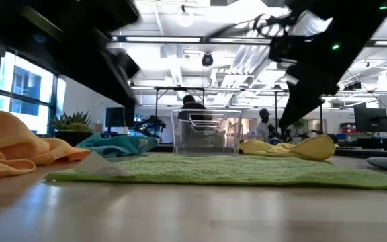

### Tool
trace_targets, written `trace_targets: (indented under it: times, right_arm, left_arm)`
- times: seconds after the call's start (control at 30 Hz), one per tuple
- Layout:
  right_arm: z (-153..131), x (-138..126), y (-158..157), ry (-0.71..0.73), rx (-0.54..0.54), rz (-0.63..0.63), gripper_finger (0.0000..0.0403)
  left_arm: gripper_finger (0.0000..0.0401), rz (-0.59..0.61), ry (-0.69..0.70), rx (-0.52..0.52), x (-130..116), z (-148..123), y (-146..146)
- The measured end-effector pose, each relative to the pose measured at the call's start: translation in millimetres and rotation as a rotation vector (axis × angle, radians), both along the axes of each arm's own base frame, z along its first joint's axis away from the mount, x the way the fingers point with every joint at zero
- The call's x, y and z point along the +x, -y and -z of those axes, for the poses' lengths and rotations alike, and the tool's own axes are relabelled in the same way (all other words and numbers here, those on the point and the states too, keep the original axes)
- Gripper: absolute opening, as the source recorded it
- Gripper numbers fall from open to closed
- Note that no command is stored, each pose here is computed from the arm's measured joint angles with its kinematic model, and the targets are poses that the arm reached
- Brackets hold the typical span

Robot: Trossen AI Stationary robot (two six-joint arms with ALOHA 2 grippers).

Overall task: Fold microfiber towels
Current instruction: Fold the green microfiber cloth

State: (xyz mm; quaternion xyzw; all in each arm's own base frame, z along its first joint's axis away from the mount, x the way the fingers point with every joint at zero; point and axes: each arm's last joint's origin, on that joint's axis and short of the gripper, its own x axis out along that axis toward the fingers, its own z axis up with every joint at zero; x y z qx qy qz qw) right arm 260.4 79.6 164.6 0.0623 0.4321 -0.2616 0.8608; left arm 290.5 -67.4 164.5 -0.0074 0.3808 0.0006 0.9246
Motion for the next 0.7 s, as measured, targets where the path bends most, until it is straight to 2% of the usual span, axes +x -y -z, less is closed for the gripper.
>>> trace_targets:
  times: [0.07,0.17,0.37,0.5,0.7]
  right_arm:
    - [9,-3,-10,0.095,0.080,-0.030,0.0000]
    - [23,-8,-18,0.199,0.156,-0.044,0.0000]
    - [42,-25,-16,0.194,0.193,-0.042,0.0000]
    - [44,-29,-16,0.173,0.193,-0.050,0.0000]
    - [42,-34,-17,0.142,0.182,-0.081,0.0000]
  left_arm:
    - [0.0010,-0.044,0.010,0.025,6,3,-18]
    - [0.0008,-0.142,0.002,0.045,13,11,-46]
    - [0.0006,-0.292,-0.057,0.033,20,38,-88]
    - [0.0002,-0.335,-0.096,-0.011,21,50,-92]
    - [0.0001,-0.391,-0.159,-0.006,14,51,-73]
